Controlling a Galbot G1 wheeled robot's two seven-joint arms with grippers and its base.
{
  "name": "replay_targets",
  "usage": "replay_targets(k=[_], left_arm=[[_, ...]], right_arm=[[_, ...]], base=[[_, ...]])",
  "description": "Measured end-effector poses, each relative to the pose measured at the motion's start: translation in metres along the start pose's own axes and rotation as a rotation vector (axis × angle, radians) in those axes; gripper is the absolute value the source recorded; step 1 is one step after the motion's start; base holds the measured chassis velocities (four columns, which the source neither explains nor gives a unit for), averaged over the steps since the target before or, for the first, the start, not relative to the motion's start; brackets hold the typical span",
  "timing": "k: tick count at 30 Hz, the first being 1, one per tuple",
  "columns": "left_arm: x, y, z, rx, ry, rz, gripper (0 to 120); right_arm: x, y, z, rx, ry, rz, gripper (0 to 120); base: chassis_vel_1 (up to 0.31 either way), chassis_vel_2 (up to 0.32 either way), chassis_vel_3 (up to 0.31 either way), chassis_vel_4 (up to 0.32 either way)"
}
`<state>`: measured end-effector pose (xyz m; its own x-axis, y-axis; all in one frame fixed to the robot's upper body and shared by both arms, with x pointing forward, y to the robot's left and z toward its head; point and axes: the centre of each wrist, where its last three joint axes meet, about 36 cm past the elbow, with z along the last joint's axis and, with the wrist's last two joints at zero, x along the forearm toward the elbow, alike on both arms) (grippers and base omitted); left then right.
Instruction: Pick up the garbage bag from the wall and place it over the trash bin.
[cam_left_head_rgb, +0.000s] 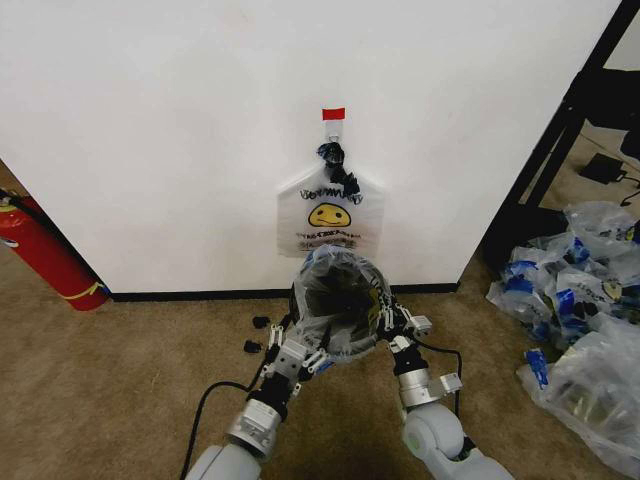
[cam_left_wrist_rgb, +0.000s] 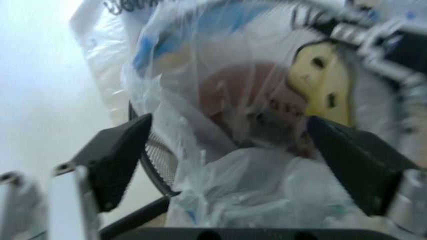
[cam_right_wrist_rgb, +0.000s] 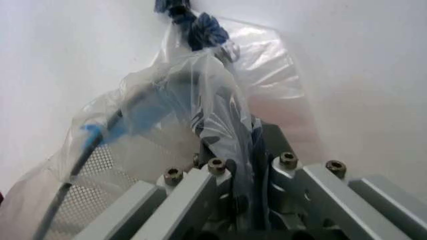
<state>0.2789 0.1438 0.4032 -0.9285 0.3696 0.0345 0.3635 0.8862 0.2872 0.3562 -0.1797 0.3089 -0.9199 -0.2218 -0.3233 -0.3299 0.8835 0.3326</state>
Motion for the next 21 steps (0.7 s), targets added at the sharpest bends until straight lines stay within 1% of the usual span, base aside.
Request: replay_targets(k=[2, 5, 8, 13, 16, 20, 21], left_arm=[[-0.003, 0.001, 0.002, -0.013, -0.002, -0.016, 98], [-0.013, 0.006, 0.008, -0.059, -0.011, -0.093, 100], [-0.017, 0.013, 0.007, -0.097, -0.024, -0.154, 100], [-0.018, 0.016, 0.007, -0.130, -0.029, -0.198, 100], [-0.018, 0.017, 0.007, -0.141, -0.032, -0.208, 100], [-0.014, 0.010, 0.002, -0.134, -0.039, -0.199, 100], [-0.009, 0.002, -0.002, -0.135, -0.043, -0.185, 100]], right_arm=[[0.001, 0.001, -0.001, -0.001, -0.001, -0.002, 2], [0.003, 0.002, -0.003, 0.005, -0.002, -0.014, 2], [0.003, 0.002, -0.003, 0.018, -0.004, -0.023, 2], [0.001, 0.002, -0.003, 0.028, -0.011, -0.026, 2], [0.001, 0.002, -0.002, 0.033, -0.013, -0.027, 2], [0.000, 0.002, -0.001, 0.044, -0.017, -0.024, 2], [-0.001, 0.003, -0.001, 0.050, -0.023, -0.020, 2]], base=[[0.000, 0.000, 0.000, 0.000], [0.000, 0.000, 0.000, 0.000], [0.000, 0.000, 0.000, 0.000], [0.000, 0.000, 0.000, 0.000], [0.000, 0.000, 0.000, 0.000], [0.000, 0.000, 0.000, 0.000], [0.000, 0.000, 0.000, 0.000]])
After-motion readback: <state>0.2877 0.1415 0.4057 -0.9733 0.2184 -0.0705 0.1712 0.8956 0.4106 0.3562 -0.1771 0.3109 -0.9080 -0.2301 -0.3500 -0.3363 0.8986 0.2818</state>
